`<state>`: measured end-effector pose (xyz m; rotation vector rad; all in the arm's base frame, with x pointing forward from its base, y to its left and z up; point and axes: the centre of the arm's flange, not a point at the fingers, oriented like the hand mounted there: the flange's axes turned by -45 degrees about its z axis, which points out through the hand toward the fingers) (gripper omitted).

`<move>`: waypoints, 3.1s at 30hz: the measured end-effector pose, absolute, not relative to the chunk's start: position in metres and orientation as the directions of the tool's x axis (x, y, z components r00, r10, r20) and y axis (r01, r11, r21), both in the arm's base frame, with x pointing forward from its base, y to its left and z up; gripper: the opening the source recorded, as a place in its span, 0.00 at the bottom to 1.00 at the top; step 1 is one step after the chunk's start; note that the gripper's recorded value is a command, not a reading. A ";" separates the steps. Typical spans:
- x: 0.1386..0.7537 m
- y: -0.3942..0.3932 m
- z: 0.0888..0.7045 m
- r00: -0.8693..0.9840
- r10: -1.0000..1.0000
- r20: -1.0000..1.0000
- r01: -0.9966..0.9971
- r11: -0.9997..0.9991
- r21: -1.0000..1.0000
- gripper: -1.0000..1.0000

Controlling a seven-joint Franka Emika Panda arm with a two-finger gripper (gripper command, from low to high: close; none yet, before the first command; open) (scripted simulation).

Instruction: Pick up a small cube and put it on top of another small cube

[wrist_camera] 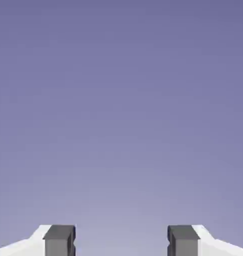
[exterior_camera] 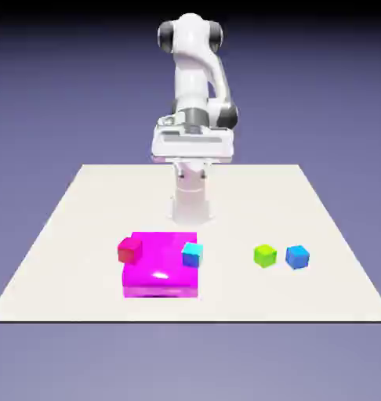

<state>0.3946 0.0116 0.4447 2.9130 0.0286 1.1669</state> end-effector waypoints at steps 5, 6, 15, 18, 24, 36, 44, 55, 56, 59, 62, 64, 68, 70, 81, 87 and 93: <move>0.410 0.040 0.384 0.809 -0.135 0.571 -0.112 -0.991 -0.076 0.50; 0.412 0.045 0.372 0.822 -0.167 0.544 -0.140 -0.986 -0.092 0.50; 0.407 0.102 0.262 0.856 -0.454 0.247 -0.414 -0.888 -0.200 0.50; 0.398 0.122 0.231 0.827 -0.547 0.131 -0.515 -0.830 -0.215 0.50; 0.373 0.166 0.184 0.704 -0.702 -0.114 -0.708 -0.677 -0.203 0.50; 0.322 0.265 0.173 0.268 -0.792 -0.548 -0.947 -0.321 0.000 0.50; 0.316 0.288 0.122 0.266 -0.789 -0.553 -0.948 -0.319 -0.001 0.50; 0.322 0.270 0.166 0.267 -0.789 -0.553 -0.948 -0.319 -0.003 0.00; 0.322 0.266 0.172 0.268 -0.792 -0.549 -0.947 -0.320 -0.001 0.00; 0.343 0.256 0.174 0.287 -0.813 -0.507 -0.937 -0.348 0.029 0.00; 0.368 0.222 0.170 0.279 -0.845 -0.457 -0.934 -0.350 0.077 0.00; 0.383 0.196 0.171 0.268 -0.861 -0.433 -0.934 -0.343 0.104 0.00; 0.411 0.146 0.190 0.244 -0.875 -0.417 -0.937 -0.324 0.132 0.00; 0.423 0.122 0.205 0.233 -0.875 -0.425 -0.940 -0.314 0.132 0.00; 0.446 -0.003 0.321 0.217 -0.805 -0.551 -0.969 -0.248 -0.019 0.00; 0.416 -0.075 0.310 0.110 -0.829 -0.549 -0.992 -0.130 -0.002 0.00; 0.414 -0.032 0.248 0.141 -0.825 -0.548 -0.986 -0.168 0.000 1.00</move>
